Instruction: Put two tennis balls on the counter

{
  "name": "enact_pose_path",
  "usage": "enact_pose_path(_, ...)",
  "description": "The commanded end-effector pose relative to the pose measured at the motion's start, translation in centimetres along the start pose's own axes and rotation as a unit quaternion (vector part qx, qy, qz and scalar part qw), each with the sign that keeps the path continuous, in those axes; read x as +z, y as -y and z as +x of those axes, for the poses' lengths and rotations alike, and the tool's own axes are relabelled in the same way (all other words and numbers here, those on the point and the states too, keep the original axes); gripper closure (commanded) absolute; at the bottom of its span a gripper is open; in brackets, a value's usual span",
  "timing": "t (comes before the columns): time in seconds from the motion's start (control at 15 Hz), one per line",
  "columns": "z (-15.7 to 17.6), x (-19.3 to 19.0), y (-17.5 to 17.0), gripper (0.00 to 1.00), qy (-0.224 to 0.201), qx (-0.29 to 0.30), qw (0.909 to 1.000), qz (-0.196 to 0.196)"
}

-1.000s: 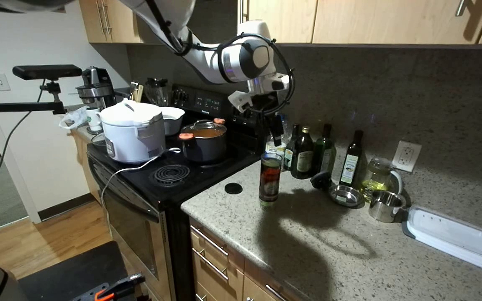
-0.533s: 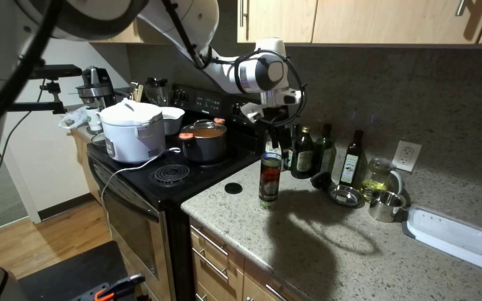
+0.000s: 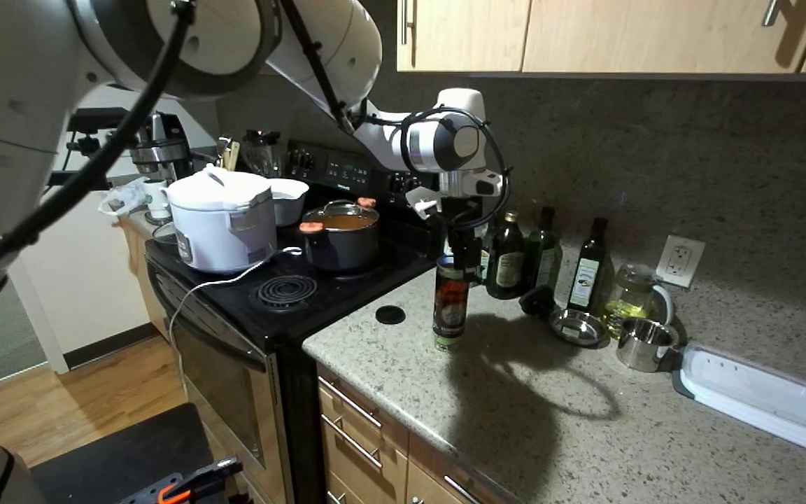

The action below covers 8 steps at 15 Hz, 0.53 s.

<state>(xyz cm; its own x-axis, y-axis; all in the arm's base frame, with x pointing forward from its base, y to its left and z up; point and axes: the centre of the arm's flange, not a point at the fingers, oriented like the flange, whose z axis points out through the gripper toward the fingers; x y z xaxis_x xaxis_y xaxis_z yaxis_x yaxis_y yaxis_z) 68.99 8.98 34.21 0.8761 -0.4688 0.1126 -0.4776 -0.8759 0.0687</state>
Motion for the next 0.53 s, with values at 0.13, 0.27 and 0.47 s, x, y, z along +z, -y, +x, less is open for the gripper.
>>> enact_pose_path(0.13,-0.32,-0.62,1.27,0.8,0.014,-0.004,0.9998,0.011)
enact_pose_path(0.27,-0.41,-0.82,1.39,0.95,0.014,-0.005,0.9998,0.014)
enact_pose_path(0.47,-0.55,-0.22,1.24,1.0,0.026,-0.004,0.9994,0.021)
